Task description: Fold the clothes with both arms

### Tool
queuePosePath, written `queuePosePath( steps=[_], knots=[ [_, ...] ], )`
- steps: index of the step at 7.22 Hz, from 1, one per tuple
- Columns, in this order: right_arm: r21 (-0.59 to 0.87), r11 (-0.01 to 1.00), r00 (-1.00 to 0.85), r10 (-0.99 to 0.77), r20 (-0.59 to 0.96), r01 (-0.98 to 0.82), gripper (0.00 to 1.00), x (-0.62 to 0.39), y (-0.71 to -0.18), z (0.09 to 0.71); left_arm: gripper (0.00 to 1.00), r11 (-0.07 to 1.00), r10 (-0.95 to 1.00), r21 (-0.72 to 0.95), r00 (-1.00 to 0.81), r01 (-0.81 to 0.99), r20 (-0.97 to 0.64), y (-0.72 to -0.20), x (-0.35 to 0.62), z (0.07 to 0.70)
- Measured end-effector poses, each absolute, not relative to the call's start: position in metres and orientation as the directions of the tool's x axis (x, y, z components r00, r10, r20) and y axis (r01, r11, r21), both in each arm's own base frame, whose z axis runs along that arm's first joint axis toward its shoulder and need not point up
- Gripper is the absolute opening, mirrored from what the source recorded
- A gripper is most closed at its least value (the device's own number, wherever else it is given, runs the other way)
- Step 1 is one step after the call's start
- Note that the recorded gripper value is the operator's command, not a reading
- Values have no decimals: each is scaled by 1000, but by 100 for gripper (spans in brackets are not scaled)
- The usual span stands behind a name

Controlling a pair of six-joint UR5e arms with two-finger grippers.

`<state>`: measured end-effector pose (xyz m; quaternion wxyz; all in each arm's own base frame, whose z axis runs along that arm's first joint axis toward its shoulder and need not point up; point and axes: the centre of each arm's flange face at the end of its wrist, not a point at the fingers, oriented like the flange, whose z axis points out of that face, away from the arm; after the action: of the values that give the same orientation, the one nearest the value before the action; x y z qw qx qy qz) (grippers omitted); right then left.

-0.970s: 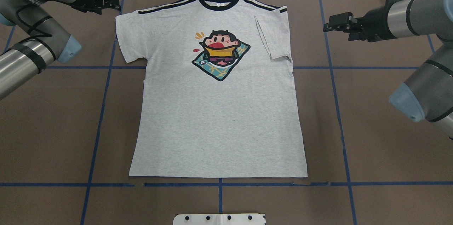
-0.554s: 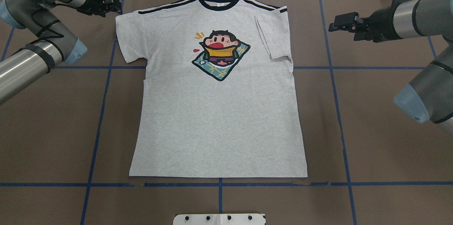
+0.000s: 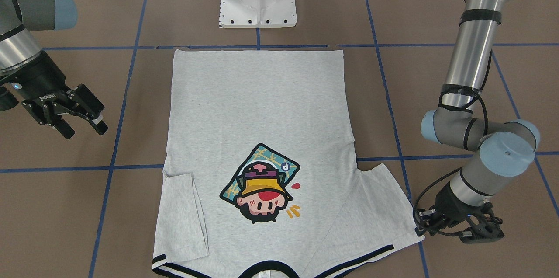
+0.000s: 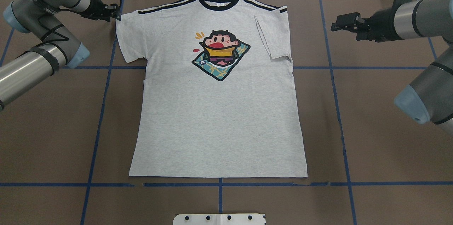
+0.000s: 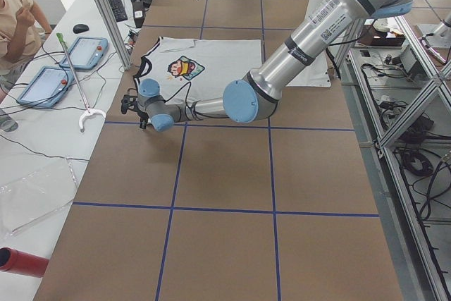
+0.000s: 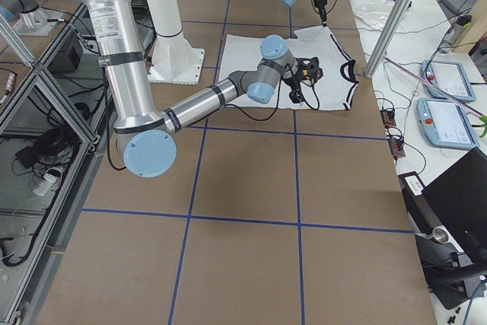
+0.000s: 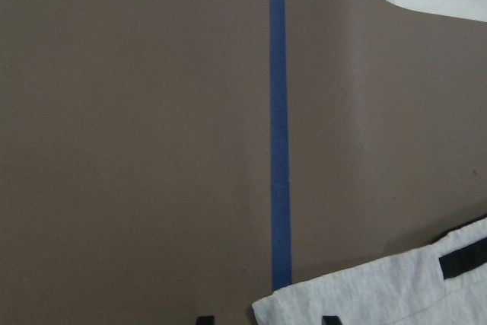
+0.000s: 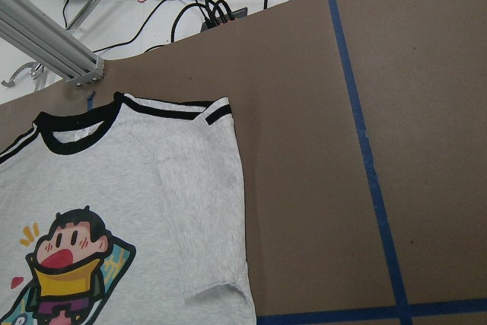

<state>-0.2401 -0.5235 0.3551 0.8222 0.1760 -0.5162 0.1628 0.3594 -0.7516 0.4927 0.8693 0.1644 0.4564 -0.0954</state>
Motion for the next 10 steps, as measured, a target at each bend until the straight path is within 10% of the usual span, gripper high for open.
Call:
queuePosePath(
  steps=[10],
  knots=[
    [123,882,414,87,906,-455,100,-240,-524,355,0,896,-17,189,457,402,-889,-744,436,340]
  ],
)
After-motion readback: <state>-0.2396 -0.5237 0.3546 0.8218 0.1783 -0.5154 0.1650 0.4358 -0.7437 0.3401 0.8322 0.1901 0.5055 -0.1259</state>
